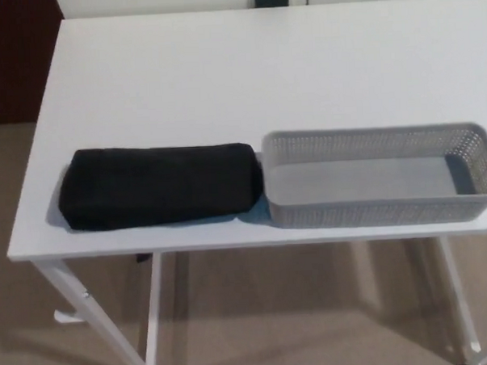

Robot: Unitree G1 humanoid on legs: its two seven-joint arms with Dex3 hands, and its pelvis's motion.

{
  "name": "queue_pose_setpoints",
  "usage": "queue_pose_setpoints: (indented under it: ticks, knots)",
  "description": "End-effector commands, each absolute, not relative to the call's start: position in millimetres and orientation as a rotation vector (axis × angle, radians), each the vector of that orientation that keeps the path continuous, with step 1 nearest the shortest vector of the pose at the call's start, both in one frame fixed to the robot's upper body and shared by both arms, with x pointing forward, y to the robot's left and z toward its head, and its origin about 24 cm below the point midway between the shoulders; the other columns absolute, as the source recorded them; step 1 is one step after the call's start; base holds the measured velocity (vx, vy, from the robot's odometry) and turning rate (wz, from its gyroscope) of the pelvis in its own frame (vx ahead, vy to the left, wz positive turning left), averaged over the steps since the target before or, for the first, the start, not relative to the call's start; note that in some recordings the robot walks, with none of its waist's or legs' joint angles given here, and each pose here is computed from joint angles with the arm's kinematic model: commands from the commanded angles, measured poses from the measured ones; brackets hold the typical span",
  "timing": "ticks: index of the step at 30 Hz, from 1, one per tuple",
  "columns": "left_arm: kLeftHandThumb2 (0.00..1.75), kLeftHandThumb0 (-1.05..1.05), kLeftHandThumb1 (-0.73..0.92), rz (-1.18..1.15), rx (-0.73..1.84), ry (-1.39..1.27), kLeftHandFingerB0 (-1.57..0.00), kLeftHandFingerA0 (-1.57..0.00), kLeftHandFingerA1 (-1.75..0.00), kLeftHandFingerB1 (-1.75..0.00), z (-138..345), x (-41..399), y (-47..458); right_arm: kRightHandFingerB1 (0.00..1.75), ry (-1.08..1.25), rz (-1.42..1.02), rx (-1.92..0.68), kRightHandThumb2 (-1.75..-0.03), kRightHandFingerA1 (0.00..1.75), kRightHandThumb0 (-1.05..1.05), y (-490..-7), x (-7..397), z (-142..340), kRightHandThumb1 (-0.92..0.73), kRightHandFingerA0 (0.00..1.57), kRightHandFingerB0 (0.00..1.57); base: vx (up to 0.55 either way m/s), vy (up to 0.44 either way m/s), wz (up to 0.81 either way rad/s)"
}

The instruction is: The robot walk towards a table in front and pick up a black pencil case on the left hand side and put the pencil case into a small container on the right hand side

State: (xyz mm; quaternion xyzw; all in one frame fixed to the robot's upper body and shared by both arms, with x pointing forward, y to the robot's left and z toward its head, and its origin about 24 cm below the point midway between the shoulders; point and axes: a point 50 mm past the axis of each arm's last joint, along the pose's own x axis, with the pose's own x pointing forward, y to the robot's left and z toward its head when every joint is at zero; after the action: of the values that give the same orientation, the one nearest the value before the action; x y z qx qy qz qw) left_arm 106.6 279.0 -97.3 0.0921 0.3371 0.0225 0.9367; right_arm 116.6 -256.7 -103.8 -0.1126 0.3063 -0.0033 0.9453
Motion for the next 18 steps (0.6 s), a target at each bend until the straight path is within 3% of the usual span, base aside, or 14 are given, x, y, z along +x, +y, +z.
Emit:
queue_pose_setpoints:
  ticks: [1, 3, 4, 5, 6, 18]
  knots:
    - [0.58, -0.47, 0.62, 0.050, 0.222, 0.690, 0.00, -0.14, -0.44, 0.00, -93.9, 104.0, 287.6, 0.44, 0.636, -0.011, -0.215, -0.73, 0.53, -0.52, -258.2, 112.6, -105.2, -0.44, 0.62, 0.31, 0.00, 0.258, -0.29]
    - [0.58, -0.48, 0.61, 0.049, 0.216, 0.693, 0.00, -0.13, -0.44, 0.00, -93.8, 103.7, 287.7, 0.44, 0.639, -0.012, -0.216, -0.73, 0.53, -0.52, -258.3, 112.2, -106.0, -0.44, 0.63, 0.31, 0.01, 0.177, 0.19]
    - [0.74, -0.57, 0.37, 0.048, 0.227, 0.695, 0.00, -0.07, -0.48, -0.10, -93.7, 103.7, 287.7, 0.45, 0.637, -0.013, -0.216, -0.73, 0.53, -0.51, -258.3, 112.4, -106.1, -0.43, 0.65, 0.32, 0.03, 0.085, 0.06]
    - [0.58, -0.47, 0.62, 0.048, 0.226, 0.695, 0.00, -0.14, -0.44, 0.00, -93.7, 103.9, 287.6, 0.45, 0.636, -0.013, -0.215, -0.73, 0.53, -0.51, -258.1, 112.4, -106.0, -0.43, 0.65, 0.33, 0.00, 0.000, 0.00]
    - [0.77, -0.51, 0.52, 0.050, 0.224, 0.695, 0.00, -0.12, -0.50, 0.00, -93.7, 103.7, 287.9, 0.45, 0.638, -0.013, -0.215, -0.73, 0.53, -0.51, -257.8, 112.7, -106.2, -0.44, 0.65, 0.33, 0.00, 0.000, 0.00]
    - [0.77, -0.52, 0.51, 0.052, 0.230, 0.703, 0.00, -0.12, -0.49, 0.00, -94.4, 102.9, 288.9, 0.45, 0.638, -0.006, -0.220, -0.73, 0.53, -0.51, -257.5, 112.9, -105.6, -0.44, 0.65, 0.33, 0.00, -0.025, 0.02]
